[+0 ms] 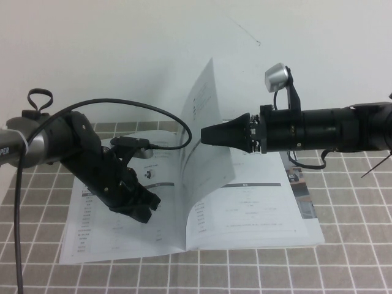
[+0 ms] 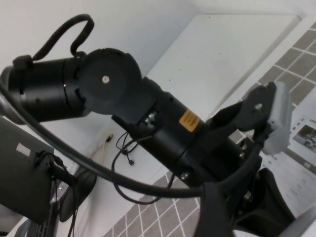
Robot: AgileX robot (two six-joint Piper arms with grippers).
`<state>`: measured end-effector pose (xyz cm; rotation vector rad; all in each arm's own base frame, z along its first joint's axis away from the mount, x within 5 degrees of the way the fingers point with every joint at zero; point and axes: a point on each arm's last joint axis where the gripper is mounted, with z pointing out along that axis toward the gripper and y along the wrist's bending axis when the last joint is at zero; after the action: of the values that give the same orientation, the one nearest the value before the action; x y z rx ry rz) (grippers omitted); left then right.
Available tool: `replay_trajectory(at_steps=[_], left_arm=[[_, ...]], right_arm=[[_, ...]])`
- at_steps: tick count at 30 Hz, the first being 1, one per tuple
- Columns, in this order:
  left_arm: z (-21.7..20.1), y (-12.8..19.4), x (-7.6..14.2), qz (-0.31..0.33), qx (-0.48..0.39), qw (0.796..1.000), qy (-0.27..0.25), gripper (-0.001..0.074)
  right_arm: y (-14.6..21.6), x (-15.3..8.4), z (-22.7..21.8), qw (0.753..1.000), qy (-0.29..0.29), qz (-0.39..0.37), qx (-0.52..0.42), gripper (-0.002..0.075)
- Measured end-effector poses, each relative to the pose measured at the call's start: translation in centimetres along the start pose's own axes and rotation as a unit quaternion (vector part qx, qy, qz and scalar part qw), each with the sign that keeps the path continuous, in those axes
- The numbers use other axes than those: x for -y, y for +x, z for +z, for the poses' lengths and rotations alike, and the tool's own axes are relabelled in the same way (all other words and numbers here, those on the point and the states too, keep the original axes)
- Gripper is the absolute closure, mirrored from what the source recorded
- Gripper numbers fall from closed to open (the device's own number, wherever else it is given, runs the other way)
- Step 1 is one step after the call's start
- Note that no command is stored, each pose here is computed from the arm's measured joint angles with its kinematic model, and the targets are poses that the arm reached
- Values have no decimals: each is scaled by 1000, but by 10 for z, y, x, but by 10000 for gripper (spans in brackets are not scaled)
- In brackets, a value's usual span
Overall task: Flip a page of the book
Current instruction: Open the closed book
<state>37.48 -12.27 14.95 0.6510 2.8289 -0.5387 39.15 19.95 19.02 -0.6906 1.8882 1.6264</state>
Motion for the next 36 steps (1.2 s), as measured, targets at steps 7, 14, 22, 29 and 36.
replay_trajectory(at_steps=[7,14,22,29,36], left_arm=[[0,0,0,-1,0,1000,1,738],[0,0,0,0,1,1000,1,738],[-32,-18,5,16,35,999,4,738],[-88,-38,15,47,73,996,10,738],[-147,-53,22,62,101,993,17,738]], right_arm=[[-19,-17,18,998,-24,-51,-1,286],[-36,-37,34,993,-45,-106,-20,286],[-34,-38,35,991,-43,-117,-43,286],[-33,-39,35,991,-44,-116,-51,286],[-31,-39,36,990,-45,-120,-60,286]])
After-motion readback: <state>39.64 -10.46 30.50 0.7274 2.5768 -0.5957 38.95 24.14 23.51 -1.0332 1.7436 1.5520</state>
